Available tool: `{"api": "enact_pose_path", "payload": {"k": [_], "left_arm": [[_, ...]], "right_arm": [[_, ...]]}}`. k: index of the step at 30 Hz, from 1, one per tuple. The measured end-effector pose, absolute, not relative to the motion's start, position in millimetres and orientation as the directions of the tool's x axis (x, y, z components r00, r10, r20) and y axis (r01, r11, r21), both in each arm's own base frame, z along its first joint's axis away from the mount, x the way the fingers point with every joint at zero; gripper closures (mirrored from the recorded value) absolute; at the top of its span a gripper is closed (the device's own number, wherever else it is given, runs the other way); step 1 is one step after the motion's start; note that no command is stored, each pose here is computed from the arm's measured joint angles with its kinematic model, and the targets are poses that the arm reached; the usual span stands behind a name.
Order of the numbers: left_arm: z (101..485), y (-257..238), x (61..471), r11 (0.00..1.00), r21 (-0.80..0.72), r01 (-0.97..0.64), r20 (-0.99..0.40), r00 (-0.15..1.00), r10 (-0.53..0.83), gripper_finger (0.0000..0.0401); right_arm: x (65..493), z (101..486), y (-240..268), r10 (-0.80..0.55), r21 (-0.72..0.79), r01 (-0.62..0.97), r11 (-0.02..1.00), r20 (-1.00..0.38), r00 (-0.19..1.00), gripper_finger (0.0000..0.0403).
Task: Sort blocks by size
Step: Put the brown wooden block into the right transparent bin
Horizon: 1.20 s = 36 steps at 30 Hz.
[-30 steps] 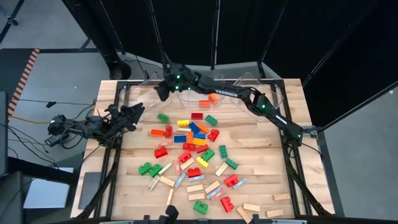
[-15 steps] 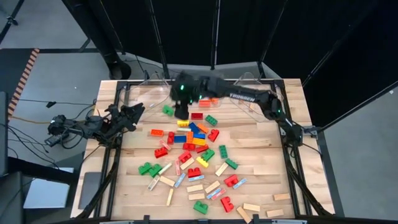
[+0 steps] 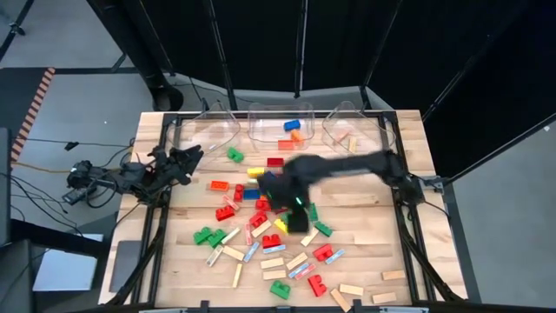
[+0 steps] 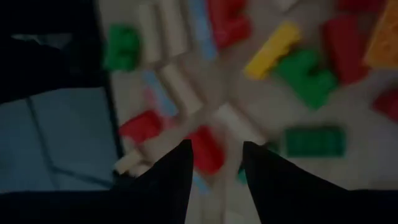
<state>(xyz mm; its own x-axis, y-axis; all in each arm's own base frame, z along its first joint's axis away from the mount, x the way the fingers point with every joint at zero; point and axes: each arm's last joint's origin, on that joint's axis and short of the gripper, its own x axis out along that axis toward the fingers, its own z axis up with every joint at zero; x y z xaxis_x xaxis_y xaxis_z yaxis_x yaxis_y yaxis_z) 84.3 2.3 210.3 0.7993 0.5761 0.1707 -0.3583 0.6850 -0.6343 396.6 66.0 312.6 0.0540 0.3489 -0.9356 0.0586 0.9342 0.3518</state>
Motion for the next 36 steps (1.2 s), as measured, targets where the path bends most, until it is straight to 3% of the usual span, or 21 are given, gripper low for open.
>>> {"api": "enact_pose_path", "payload": {"k": [3, 5, 12, 19, 25, 32, 36], "left_arm": [[209, 2, 86, 0.689, -0.626, -0.364, 0.160, 0.805, 0.571, 0.0132], [208, 2, 87, 0.692, -0.617, -0.375, 0.148, 0.808, 0.570, 0.0132], [208, 2, 87, 0.692, -0.616, -0.377, 0.147, 0.807, 0.572, 0.0132], [207, 2, 87, 0.693, -0.612, -0.382, 0.144, 0.807, 0.573, 0.0132], [208, 2, 87, 0.684, -0.628, -0.372, 0.147, 0.806, 0.574, 0.0132], [208, 2, 87, 0.664, -0.657, -0.357, 0.146, 0.803, 0.577, 0.0132], [208, 2, 87, 0.663, -0.658, -0.357, 0.146, 0.803, 0.577, 0.0132]], "right_arm": [[355, 328, 85, 0.157, 0.162, 0.119, 0.980, -0.986, 0.047, 0.0250], [333, 330, 97, 0.121, 0.134, 0.201, 0.970, -0.990, 0.074, 0.0249], [252, 321, 171, 0.258, 0.310, 0.490, 0.815, -0.951, 0.173, 0.0249], [216, 269, 233, 0.333, 0.392, 0.559, 0.731, -0.919, 0.210, 0.0244], [213, 235, 257, 0.356, 0.414, 0.484, 0.771, -0.910, 0.211, 0.0181], [216, 198, 270, 0.273, 0.302, 0.488, 0.819, -0.953, 0.132, 0.0077], [219, 176, 275, 0.238, 0.246, 0.493, 0.835, -0.968, 0.081, 0.0050]]}}
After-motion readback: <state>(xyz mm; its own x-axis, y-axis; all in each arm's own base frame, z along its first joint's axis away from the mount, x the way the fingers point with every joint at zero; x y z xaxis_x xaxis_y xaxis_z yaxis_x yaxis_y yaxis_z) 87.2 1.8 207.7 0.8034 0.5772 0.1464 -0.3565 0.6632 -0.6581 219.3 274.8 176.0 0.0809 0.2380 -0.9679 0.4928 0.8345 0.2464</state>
